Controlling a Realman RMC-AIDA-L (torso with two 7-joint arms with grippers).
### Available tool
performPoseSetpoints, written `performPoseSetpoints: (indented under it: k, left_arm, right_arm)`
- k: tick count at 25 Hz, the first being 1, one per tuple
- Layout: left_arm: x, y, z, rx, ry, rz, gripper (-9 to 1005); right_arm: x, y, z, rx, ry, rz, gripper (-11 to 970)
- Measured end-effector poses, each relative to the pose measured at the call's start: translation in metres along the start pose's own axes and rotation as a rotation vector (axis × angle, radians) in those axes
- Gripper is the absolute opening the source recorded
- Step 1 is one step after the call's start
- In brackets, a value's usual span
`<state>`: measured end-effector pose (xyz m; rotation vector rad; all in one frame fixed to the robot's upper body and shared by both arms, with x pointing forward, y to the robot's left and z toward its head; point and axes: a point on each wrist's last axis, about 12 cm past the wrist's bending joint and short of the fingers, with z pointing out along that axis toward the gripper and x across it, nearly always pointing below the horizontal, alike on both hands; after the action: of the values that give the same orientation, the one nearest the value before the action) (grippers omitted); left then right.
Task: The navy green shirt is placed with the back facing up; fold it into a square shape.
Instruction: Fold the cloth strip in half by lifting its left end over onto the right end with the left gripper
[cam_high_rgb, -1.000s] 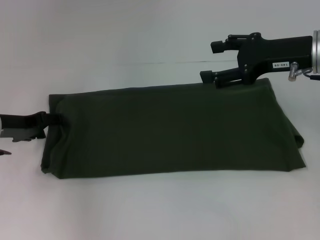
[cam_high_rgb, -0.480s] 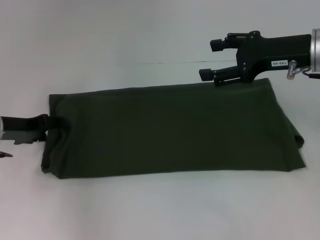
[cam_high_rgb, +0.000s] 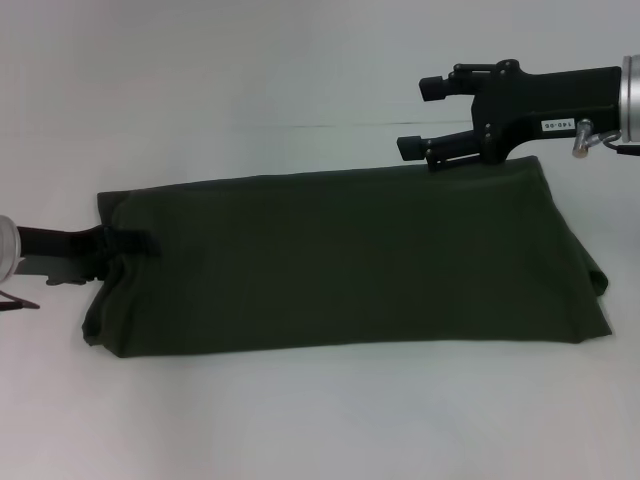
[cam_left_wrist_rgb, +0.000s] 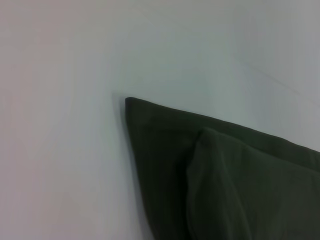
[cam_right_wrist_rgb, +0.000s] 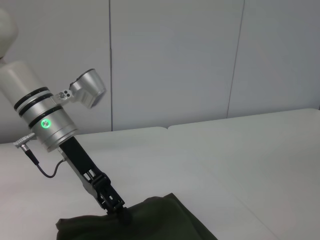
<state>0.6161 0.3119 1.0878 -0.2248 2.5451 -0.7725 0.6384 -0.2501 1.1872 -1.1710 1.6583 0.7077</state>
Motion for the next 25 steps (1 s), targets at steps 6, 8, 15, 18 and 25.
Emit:
performPoseSetpoints:
  k: [6, 8, 15, 18, 25]
  left_arm:
    - [-0.0009, 0.0009, 0.0002, -0.011, -0.006, 0.005, 860]
    - [-0.0002, 0.0009, 0.0009, -0.017, 0.0, 0.012, 859]
    - [0.0, -0.0008, 0.0009, -0.028, 0.032, 0.03, 859]
    - [-0.0022, -0.0052, 0.0, -0.018, 0.052, 0.042, 860]
    - [-0.003, -0.0077, 0.0006, -0.017, 0.081, 0.042, 859]
  right_arm:
    - [0.0, 0.0, 0.0, 0.0, 0.0, -0.002, 916]
    - [0.0, 0.0, 0.0, 0.0, 0.0, -0.002, 916]
    - [-0.0017, -0.0009, -0.0012, 0.004, 0.0, -0.01, 916]
    - [-0.0019, -0.001, -0.0013, 0.004, 0.0, -0.011, 916]
    - [0.0007, -0.0004, -0.0016, 0.008, 0.005, -0.009, 916]
